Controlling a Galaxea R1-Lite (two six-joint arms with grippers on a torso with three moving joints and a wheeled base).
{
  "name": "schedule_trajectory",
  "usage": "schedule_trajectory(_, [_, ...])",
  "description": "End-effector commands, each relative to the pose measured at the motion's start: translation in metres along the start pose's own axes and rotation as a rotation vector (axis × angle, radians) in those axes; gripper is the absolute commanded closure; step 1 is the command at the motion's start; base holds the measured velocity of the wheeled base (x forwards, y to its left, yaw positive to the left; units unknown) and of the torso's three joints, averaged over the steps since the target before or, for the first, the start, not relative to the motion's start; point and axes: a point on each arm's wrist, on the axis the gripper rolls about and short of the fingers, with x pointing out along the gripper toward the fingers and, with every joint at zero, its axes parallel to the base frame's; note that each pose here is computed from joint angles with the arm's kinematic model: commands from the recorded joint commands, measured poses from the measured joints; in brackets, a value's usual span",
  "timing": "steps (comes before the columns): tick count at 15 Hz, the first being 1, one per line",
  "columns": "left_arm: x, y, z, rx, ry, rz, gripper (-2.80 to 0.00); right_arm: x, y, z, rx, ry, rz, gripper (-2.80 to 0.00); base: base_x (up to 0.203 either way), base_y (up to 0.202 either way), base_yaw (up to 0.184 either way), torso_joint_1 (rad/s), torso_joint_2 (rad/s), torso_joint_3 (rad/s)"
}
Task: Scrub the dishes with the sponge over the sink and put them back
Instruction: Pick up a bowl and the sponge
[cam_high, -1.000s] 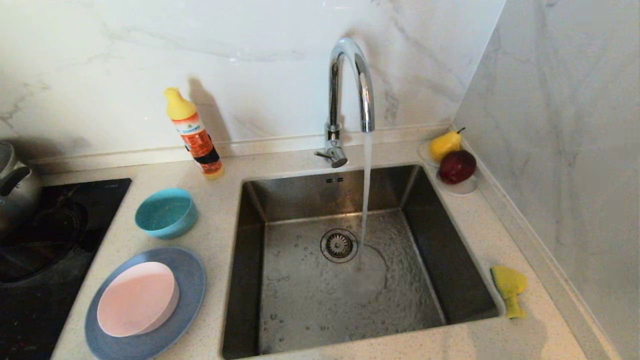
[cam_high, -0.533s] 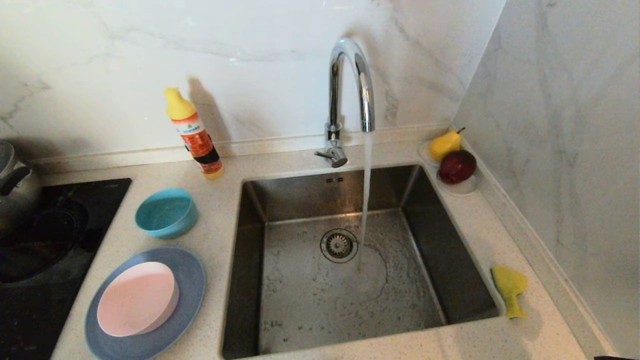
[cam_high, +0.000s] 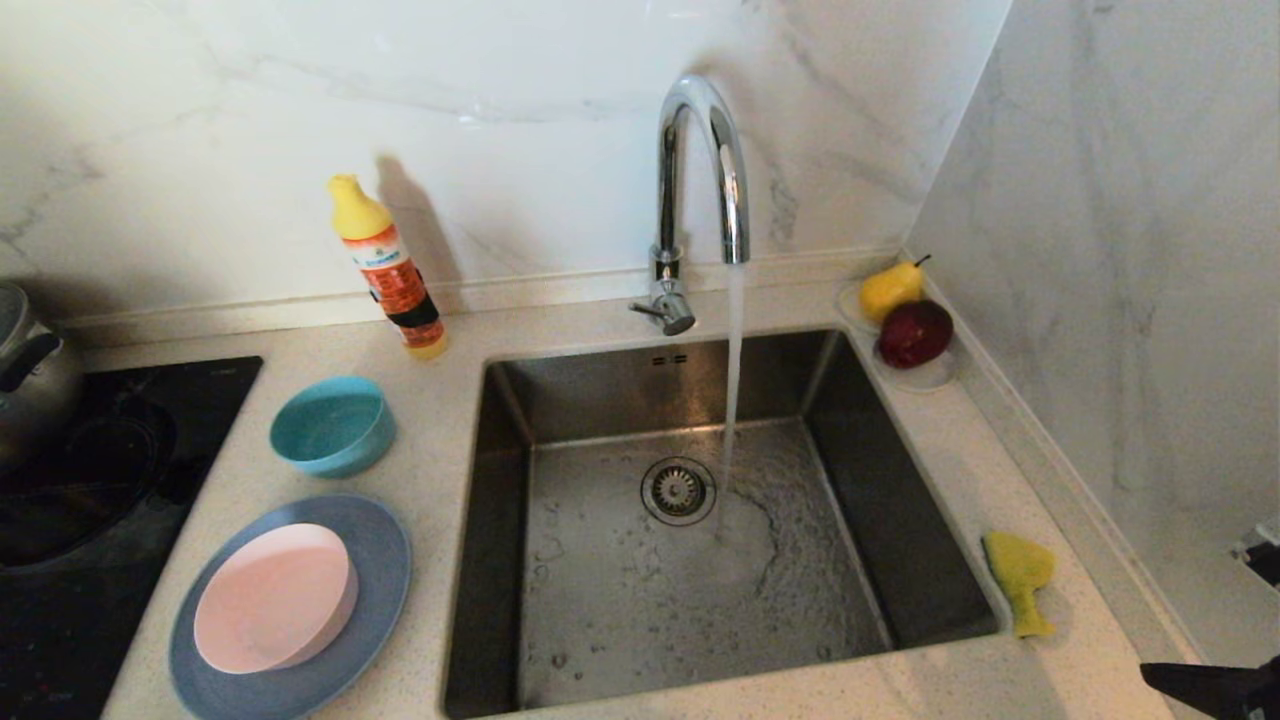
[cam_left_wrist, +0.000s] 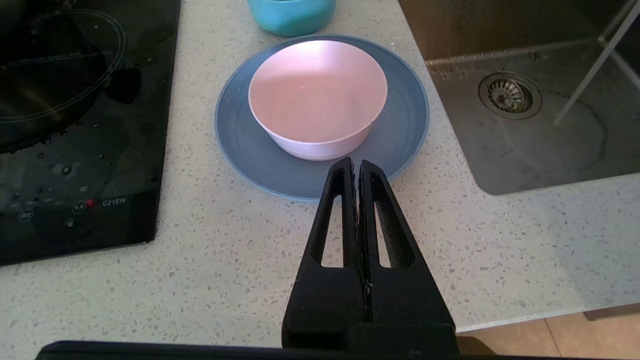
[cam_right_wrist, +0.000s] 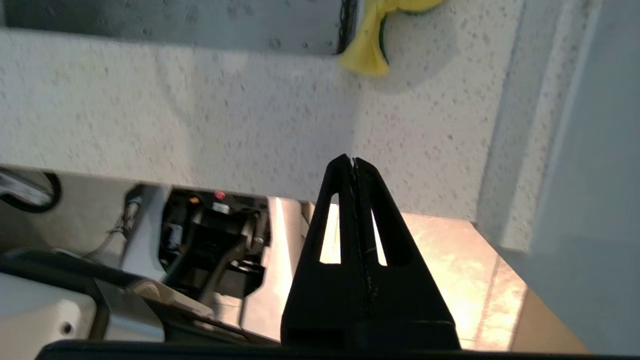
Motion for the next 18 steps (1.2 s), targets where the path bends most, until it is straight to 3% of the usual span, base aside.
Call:
schedule_trajectory(1, [0.0001, 0.0, 0.0002, 0.001, 0.002, -0.001, 0.0, 0.009, -0.001, 0.0034, 0.013, 0.015, 0.004, 0.0, 0.0, 0.0, 0.0, 0.0, 0.0, 0.0])
schedule_trajectory(18, [0.0001, 0.0, 0.0002, 0.001, 0.001, -0.001, 0.0, 0.0113, 0.0039, 0.0056, 0.009, 0.012, 0.015, 0.0, 0.0, 0.0, 0.0, 0.0, 0.0, 0.0])
